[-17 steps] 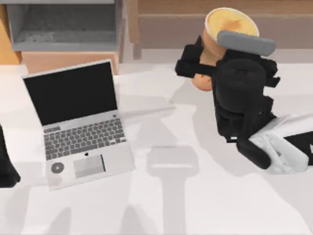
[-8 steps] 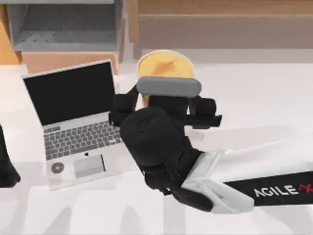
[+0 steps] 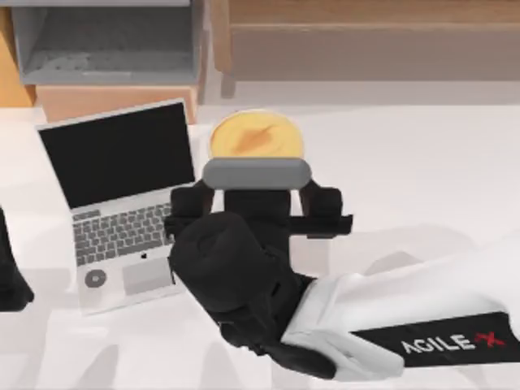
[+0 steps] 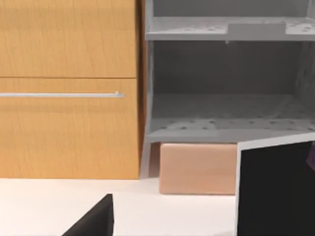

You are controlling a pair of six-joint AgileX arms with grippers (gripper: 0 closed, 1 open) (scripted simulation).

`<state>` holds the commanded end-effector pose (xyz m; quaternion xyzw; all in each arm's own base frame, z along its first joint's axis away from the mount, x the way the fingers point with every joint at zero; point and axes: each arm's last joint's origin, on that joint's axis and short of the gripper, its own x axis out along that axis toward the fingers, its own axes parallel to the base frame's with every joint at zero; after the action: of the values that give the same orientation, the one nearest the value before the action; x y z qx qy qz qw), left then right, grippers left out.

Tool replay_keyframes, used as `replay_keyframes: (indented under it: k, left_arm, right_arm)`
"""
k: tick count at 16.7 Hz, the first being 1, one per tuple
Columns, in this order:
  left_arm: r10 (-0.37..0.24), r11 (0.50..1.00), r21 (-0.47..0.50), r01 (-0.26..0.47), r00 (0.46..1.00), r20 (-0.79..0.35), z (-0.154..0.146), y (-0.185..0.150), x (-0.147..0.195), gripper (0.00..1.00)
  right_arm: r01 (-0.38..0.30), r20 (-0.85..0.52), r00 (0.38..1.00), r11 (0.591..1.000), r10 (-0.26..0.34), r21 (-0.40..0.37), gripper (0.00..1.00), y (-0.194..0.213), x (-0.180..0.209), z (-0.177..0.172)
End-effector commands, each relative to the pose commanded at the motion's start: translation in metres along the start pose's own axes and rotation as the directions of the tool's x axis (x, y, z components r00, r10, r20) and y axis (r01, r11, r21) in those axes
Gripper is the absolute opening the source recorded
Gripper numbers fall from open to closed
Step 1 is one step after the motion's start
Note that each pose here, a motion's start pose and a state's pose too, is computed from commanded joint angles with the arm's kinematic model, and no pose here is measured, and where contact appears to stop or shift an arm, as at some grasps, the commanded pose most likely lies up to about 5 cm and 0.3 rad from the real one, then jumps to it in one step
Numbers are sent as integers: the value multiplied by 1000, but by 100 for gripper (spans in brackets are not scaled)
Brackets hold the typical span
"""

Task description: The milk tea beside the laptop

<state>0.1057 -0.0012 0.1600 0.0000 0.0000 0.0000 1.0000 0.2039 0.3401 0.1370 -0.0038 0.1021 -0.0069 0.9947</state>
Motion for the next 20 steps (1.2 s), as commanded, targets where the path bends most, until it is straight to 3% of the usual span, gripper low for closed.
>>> replay_keyframes:
  k: [4, 13, 20]
  left_arm:
    - [0, 1000, 0, 0, 1000, 0, 0, 0, 0, 100]
    - [0, 1000, 0, 0, 1000, 0, 0, 0, 0, 100]
    - [0, 1000, 0, 0, 1000, 0, 0, 0, 0, 100]
  right_arm:
    - [-12, 7, 1000, 1000, 12, 13, 0, 1, -2, 2]
    - [-132, 80, 989, 985, 124, 107, 0, 19, -31, 13]
    - [-52, 51, 998, 996, 48, 78, 0, 11, -7, -4]
